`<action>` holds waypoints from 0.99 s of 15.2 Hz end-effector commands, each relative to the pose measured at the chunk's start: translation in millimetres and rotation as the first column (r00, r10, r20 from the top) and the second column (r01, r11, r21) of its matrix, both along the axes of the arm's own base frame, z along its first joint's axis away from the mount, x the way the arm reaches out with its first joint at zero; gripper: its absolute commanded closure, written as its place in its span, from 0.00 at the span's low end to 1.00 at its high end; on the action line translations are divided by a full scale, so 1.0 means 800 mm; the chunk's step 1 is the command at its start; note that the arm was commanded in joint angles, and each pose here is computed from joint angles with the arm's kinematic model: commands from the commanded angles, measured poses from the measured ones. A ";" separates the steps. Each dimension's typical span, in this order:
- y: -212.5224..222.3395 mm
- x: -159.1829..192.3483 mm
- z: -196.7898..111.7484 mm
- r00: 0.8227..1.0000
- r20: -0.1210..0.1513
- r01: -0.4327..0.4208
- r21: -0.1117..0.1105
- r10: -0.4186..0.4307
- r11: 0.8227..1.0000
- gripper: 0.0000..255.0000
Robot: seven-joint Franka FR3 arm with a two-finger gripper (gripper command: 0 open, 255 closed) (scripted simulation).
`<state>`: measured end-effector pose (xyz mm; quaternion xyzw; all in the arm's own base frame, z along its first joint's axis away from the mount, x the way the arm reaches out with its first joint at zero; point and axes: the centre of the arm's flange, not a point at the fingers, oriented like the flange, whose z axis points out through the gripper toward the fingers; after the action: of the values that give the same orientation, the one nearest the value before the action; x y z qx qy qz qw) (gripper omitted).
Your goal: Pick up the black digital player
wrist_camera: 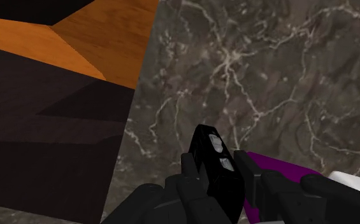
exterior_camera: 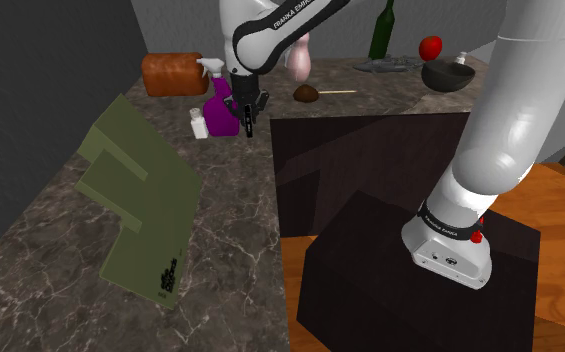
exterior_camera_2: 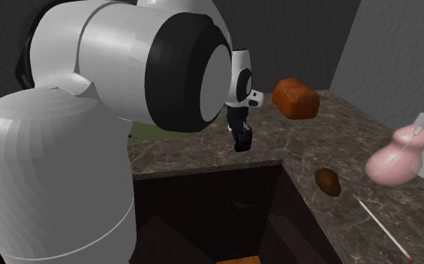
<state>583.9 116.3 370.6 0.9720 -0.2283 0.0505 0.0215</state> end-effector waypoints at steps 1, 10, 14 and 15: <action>0.000 0.000 0.006 1.000 -0.001 0.000 0.000 0.000 1.000 1.00; 0.000 0.000 0.065 1.000 -0.001 0.000 0.000 0.000 1.000 1.00; 0.000 0.000 0.092 1.000 -0.001 0.000 0.000 0.000 1.000 1.00; 0.000 0.000 0.098 1.000 -0.001 0.000 0.000 0.000 1.000 1.00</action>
<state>583.6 116.4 443.4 0.9720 -0.2284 0.0503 0.0216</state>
